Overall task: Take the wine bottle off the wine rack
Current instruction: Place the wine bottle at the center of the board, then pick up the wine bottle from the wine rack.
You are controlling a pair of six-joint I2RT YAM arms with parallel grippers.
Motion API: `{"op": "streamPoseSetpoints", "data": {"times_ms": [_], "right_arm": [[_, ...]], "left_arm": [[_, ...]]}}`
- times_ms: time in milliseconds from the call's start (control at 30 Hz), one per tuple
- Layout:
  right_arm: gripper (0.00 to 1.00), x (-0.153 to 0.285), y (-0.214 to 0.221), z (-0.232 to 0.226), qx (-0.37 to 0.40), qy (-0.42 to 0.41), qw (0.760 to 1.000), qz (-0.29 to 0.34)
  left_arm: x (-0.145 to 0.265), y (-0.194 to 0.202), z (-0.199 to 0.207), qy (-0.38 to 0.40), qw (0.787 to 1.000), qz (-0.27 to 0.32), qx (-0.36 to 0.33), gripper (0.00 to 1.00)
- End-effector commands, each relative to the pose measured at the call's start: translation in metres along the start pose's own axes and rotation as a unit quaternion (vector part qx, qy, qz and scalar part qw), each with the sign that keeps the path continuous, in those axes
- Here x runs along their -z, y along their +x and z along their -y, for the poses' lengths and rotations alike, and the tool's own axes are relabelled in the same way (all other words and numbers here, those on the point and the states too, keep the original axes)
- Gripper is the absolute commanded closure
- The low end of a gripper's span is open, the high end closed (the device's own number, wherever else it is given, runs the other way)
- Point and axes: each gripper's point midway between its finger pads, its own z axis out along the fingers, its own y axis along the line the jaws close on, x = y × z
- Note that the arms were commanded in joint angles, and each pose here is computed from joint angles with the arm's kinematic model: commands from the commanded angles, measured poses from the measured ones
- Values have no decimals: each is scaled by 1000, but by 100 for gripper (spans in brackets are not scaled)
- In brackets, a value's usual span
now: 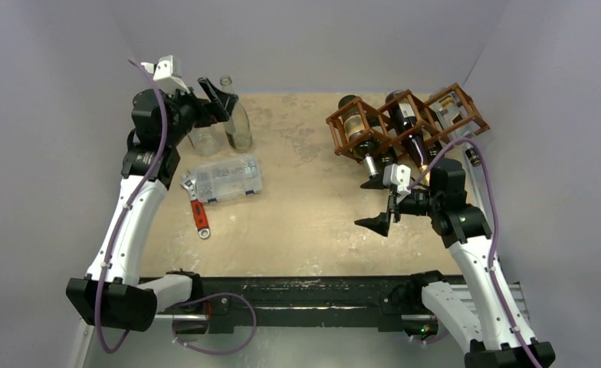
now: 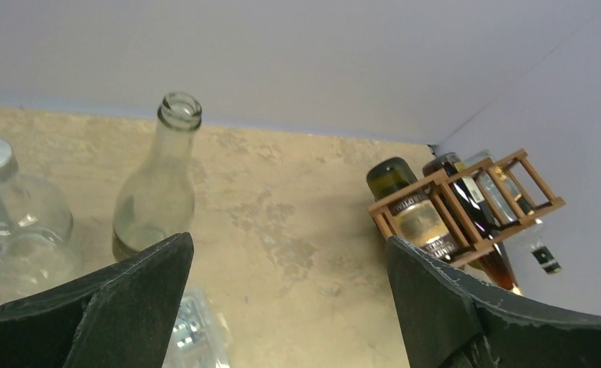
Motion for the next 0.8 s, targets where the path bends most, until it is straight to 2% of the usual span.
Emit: {"op": "streamPoseSetpoints", "data": {"times_ms": [0, 233, 333, 433, 533, 767], "right_arm": [[1, 0, -2, 5, 18, 8, 1000, 5], [1, -3, 14, 15, -2, 7, 999, -32], [1, -1, 4, 16, -29, -9, 998, -46], [1, 4, -25, 27, -67, -3, 996, -51], [1, 14, -76, 31, -64, -6, 998, -29], [1, 43, -192, 46, -139, 103, 980, 102]], "left_arm": [[28, 17, 19, 16, 995, -55, 83, 4], [66, 41, 35, 64, 992, -92, 56, 4], [77, 62, 41, 98, 988, -110, 52, 4], [84, 84, 35, 104, 986, -121, 40, 5], [88, 102, 26, 101, 987, -124, 30, 4], [94, 124, 25, 120, 983, -138, 30, 4]]}}
